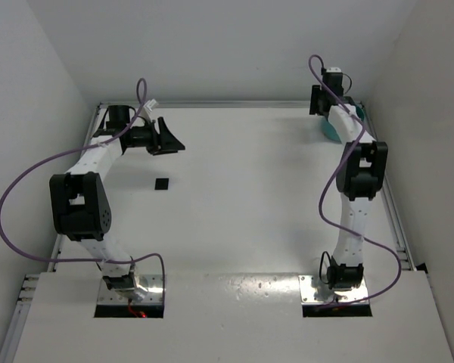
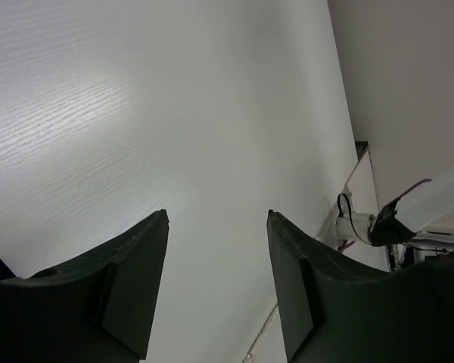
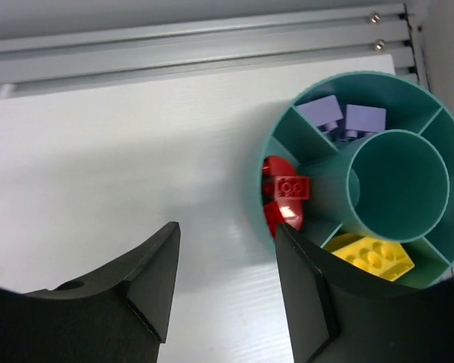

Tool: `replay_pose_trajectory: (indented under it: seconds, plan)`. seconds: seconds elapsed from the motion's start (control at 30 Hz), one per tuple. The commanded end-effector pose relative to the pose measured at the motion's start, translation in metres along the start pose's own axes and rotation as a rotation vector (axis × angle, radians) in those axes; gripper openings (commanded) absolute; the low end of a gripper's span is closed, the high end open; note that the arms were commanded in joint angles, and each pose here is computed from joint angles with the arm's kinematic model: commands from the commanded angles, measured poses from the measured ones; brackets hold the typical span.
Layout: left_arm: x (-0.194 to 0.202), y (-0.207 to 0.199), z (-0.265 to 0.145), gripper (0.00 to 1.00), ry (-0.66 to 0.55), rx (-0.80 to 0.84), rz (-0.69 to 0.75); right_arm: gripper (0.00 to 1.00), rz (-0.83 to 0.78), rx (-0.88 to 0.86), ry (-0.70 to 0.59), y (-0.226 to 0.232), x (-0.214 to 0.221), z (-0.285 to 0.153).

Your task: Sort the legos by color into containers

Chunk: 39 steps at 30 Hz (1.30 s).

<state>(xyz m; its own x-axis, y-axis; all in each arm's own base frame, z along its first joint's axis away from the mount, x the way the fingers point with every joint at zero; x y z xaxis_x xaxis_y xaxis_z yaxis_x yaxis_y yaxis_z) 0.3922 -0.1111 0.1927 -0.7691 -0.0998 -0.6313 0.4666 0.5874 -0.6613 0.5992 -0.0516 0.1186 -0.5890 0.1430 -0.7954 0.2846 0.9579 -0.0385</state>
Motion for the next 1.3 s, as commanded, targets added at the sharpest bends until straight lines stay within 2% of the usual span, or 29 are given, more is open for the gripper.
replay_pose_trajectory:
  seconds: [0.0, 0.13, 0.17, 0.3, 0.43, 0.5, 0.53, 0.63, 0.67, 0.73, 0.77, 0.8, 0.83, 0.9, 0.97, 1.07, 1.17, 1.2, 1.23, 1.27]
  plan:
    - [-0.005, -0.016, -0.004, 0.60, -0.016, 0.053, 0.091, 0.54, 0.045, -0.149, -0.132, 0.026, -0.056, -0.061]
    - [0.000, -0.022, -0.006, 0.60, -0.012, 0.050, 0.120, 0.54, 0.029, -0.161, -0.248, 0.020, -0.066, -0.098]
    - [-0.001, -0.020, -0.006, 0.60, -0.013, 0.039, 0.129, 0.54, 0.011, -0.155, -0.217, 0.017, -0.050, -0.098]
    - [0.007, -0.024, -0.003, 0.60, 0.007, 0.030, 0.164, 0.54, -0.017, -0.068, -0.206, -0.005, -0.039, -0.120]
    - [0.016, -0.029, 0.001, 0.60, 0.046, -0.003, 0.244, 0.54, -0.065, -0.043, -0.177, -0.025, -0.009, -0.134]
    - [0.019, -0.032, 0.005, 0.60, 0.063, -0.011, 0.302, 0.55, -0.098, -0.071, -0.214, -0.025, -0.009, -0.144]
    - [0.021, -0.030, 0.004, 0.60, 0.072, -0.021, 0.308, 0.56, -0.113, -0.084, -0.193, -0.025, 0.006, -0.145]
    - [0.023, -0.033, 0.006, 0.60, 0.095, -0.030, 0.403, 0.59, -0.122, -0.177, -0.192, -0.014, 0.010, -0.158]
    - [0.027, -0.034, 0.003, 0.60, 0.118, -0.027, 0.416, 0.61, -0.129, -0.243, -0.183, -0.005, 0.012, -0.164]
    - [0.029, -0.025, -0.004, 0.60, 0.169, -0.062, 0.545, 0.62, -0.169, -0.332, -0.144, 0.010, 0.019, -0.170]
    - [0.048, -0.012, -0.012, 0.60, 0.278, -0.109, 0.540, 0.62, -0.185, -0.429, -0.127, 0.023, 0.022, -0.177]
    - [0.048, -0.001, -0.016, 0.60, 0.351, -0.102, 0.704, 0.65, -0.194, -0.481, -0.091, 0.033, 0.030, -0.179]
    - [0.053, 0.013, -0.030, 0.60, 0.431, -0.161, 0.755, 0.65, -0.197, -0.574, -0.074, 0.046, 0.032, -0.185]
    - [0.065, 0.041, -0.052, 0.60, 0.517, -0.229, 0.783, 0.65, -0.198, -0.626, -0.043, 0.053, 0.038, -0.188]
    - [0.063, 0.062, -0.066, 0.60, 0.576, -0.279, 0.888, 0.66, -0.197, -0.664, -0.030, 0.058, 0.042, -0.188]
    - [0.068, 0.085, -0.069, 0.62, 0.678, -0.302, 0.943, 0.66, -0.195, -0.704, 0.002, 0.063, 0.050, -0.189]
    - [0.058, 0.098, -0.074, 0.65, 0.718, -0.282, 0.984, 0.66, -0.193, -0.740, 0.019, 0.068, 0.050, -0.189]
    - [0.066, 0.101, -0.070, 0.65, 0.749, -0.230, 0.967, 0.66, -0.193, -0.740, 0.016, 0.068, 0.047, -0.191]
    - [0.056, 0.103, -0.073, 0.78, 0.738, -0.221, 0.990, 0.66, -0.193, -0.750, 0.017, 0.069, 0.047, -0.192]
    - [0.054, 0.108, -0.075, 0.96, 0.753, -0.199, 1.036, 0.66, -0.197, -0.757, 0.030, 0.073, 0.050, -0.194]
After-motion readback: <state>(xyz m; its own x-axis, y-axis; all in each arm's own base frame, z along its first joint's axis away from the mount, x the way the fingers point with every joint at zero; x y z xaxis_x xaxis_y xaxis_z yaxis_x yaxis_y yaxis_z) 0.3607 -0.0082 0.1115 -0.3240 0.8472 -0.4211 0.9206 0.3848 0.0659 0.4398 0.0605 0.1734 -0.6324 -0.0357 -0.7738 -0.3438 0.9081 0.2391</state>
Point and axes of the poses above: each gripper's point midway between its finger pads, its own z axis out along the fingers, its own y axis along the line the jaws close on, x = y × z, the point moved 2 cm from there along -z, back along the fingers, and after that the axes turned 8 degrees about z, right-handed, at the moved point
